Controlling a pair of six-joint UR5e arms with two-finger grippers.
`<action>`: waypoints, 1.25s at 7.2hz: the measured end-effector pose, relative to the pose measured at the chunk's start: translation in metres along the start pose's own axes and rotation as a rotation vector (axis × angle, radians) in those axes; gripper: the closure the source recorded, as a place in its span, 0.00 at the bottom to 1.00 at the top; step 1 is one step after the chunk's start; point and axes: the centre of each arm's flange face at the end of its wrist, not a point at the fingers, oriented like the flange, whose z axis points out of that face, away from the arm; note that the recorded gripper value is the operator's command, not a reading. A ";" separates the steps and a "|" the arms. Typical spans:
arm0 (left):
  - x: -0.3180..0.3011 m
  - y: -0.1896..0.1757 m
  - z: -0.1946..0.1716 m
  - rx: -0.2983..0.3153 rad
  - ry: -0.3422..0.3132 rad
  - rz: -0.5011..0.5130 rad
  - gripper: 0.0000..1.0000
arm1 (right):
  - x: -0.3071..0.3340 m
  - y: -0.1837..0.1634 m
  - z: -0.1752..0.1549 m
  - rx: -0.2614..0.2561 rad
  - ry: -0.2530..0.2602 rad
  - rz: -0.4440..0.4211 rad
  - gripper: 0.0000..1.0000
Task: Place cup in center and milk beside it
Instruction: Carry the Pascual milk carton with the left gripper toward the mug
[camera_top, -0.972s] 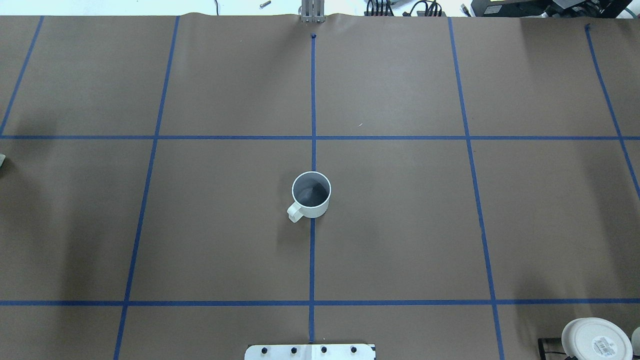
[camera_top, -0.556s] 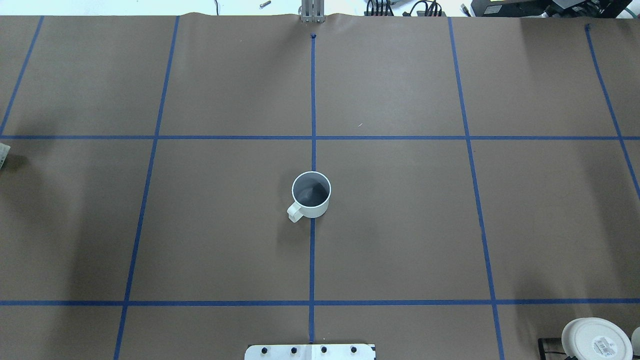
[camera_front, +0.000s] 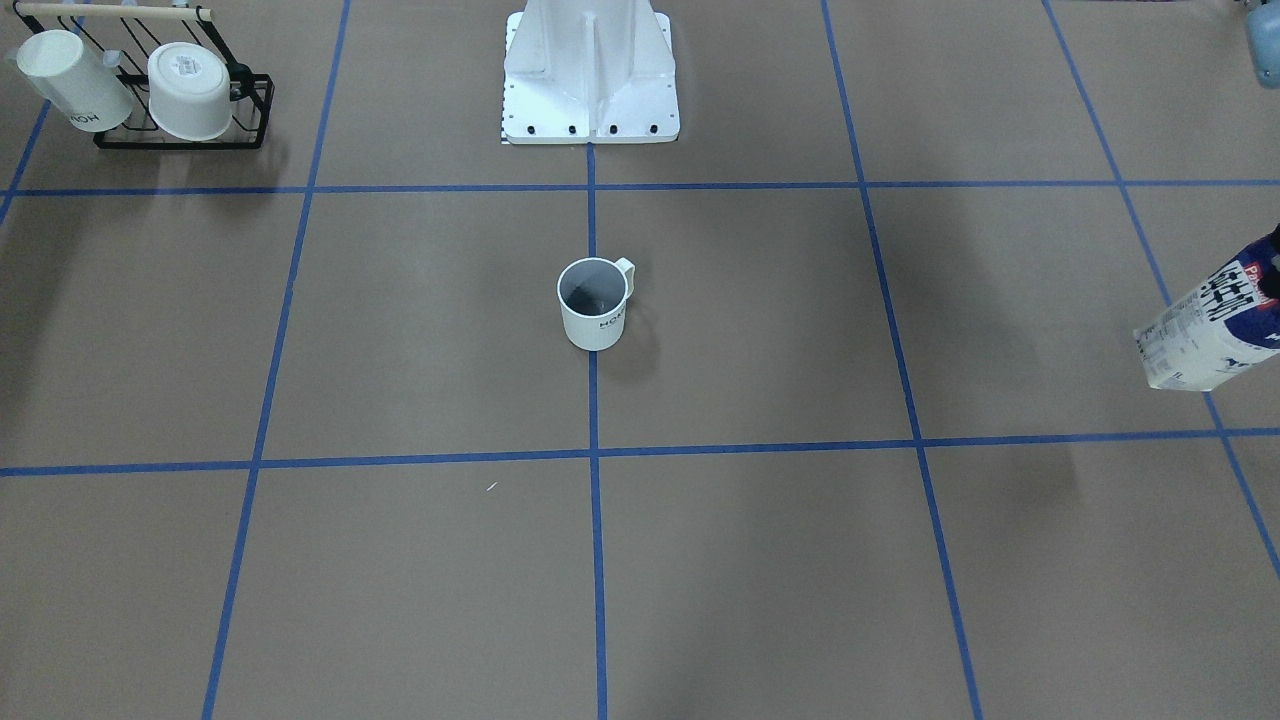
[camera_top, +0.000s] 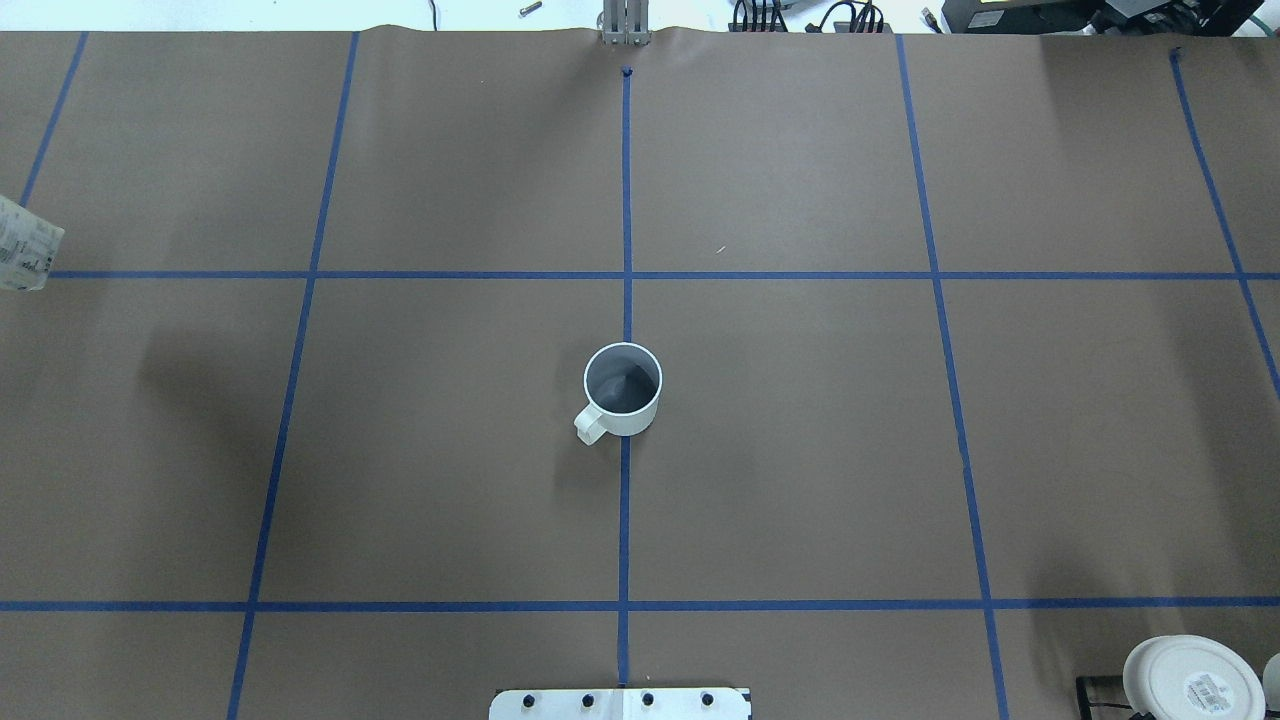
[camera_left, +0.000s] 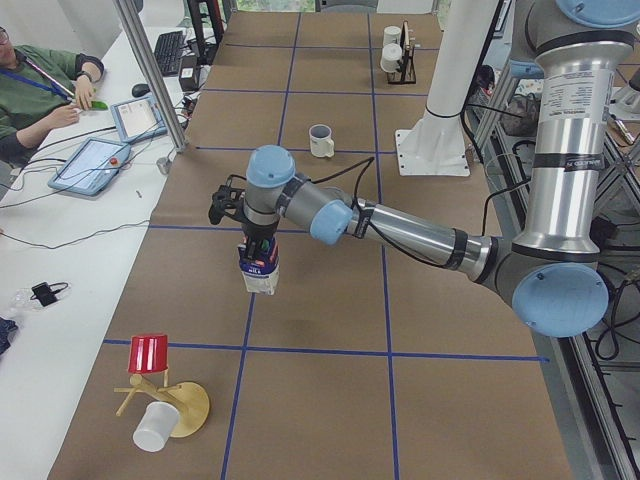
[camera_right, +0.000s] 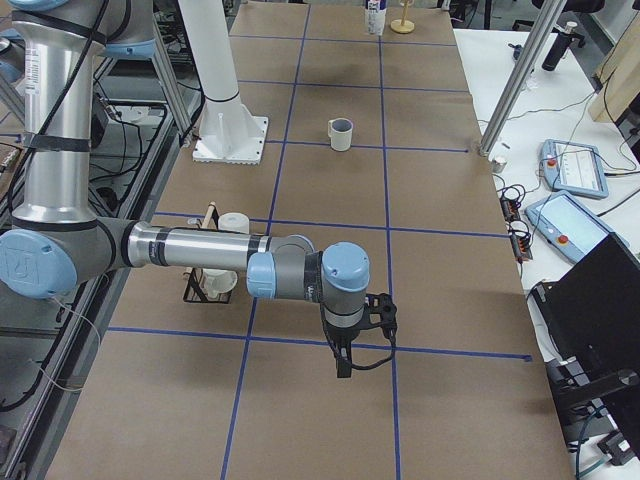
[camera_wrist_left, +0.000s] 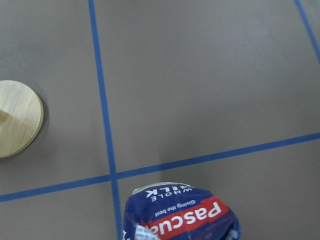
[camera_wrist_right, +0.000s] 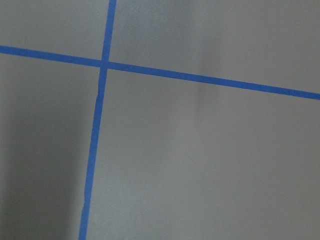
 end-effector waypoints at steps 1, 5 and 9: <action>0.042 -0.014 0.009 -0.003 0.004 -0.023 1.00 | 0.001 0.001 0.001 -0.002 0.000 0.001 0.00; 0.281 -0.042 0.048 -0.076 -0.031 -0.110 1.00 | 0.002 0.003 0.003 -0.008 -0.002 0.007 0.00; 0.467 0.020 0.096 -0.136 -0.037 -0.141 1.00 | 0.004 0.004 0.007 -0.014 -0.002 0.012 0.00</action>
